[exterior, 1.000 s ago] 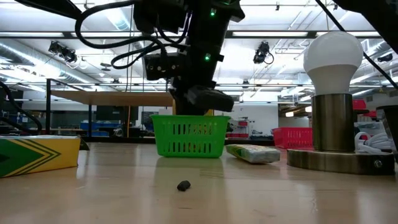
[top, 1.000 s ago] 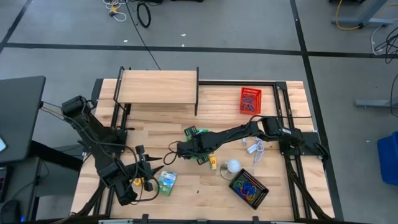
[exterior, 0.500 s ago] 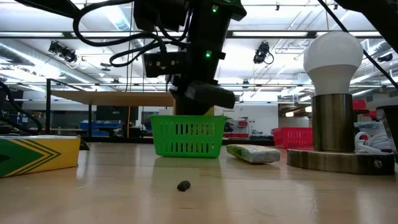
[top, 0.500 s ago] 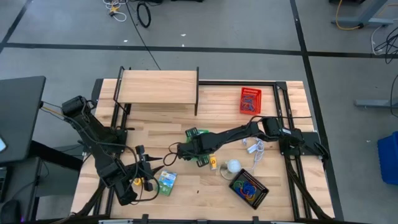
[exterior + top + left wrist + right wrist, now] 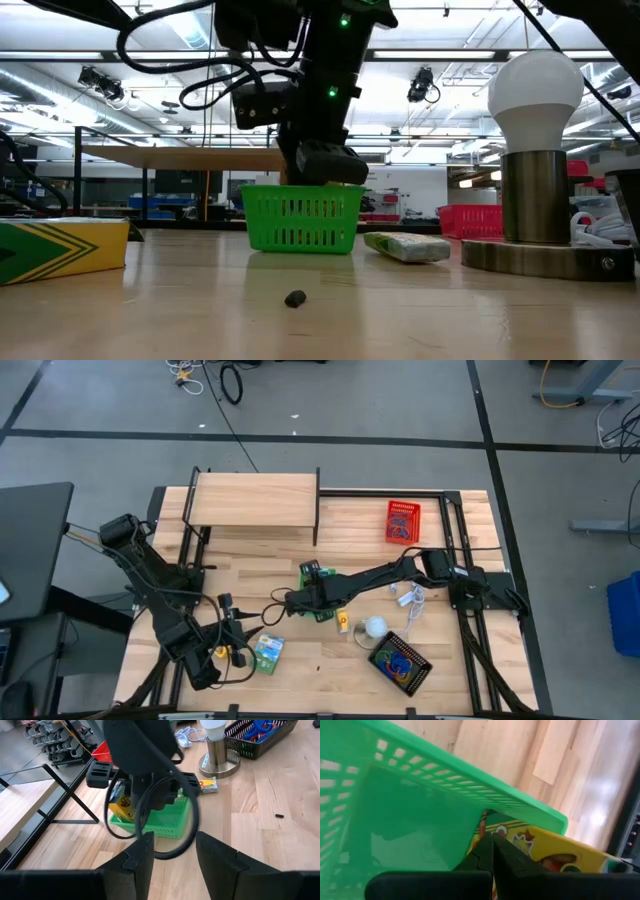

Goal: Pick & Place Office Desk Supplies
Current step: Put the yellow crayon box into the green basket

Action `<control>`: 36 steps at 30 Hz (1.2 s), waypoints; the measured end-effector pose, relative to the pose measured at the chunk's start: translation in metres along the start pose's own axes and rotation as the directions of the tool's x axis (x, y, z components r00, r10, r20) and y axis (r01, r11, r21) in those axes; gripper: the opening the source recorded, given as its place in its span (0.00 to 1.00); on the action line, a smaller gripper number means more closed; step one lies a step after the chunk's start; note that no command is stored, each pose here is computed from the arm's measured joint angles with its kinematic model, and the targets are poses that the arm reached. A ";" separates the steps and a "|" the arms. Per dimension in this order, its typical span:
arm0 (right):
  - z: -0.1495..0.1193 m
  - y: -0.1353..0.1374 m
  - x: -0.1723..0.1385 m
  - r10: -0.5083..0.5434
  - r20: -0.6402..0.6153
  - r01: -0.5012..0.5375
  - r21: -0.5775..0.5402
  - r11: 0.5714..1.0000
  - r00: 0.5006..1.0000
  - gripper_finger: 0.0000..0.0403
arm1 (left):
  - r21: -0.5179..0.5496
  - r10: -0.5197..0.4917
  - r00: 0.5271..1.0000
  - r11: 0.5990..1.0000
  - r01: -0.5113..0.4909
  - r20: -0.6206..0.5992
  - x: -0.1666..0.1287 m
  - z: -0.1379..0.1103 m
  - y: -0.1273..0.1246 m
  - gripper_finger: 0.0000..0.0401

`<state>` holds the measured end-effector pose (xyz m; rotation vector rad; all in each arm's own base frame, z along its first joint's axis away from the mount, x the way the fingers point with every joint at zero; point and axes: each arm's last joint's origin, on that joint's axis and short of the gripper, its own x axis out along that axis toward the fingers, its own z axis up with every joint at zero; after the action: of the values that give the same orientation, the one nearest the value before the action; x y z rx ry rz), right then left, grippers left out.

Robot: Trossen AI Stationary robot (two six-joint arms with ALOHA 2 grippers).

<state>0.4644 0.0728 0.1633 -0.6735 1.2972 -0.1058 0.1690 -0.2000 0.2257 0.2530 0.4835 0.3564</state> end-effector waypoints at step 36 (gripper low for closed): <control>-0.002 0.102 -0.131 0.181 0.122 -0.173 -0.077 0.982 0.976 0.50 | -0.513 -0.562 0.774 0.775 0.369 -0.292 0.026 0.007 -0.036 0.62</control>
<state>0.3943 0.2109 0.2218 -0.6074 1.2340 0.1245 0.2038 -0.2240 0.2096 -0.3996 0.8712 -0.0023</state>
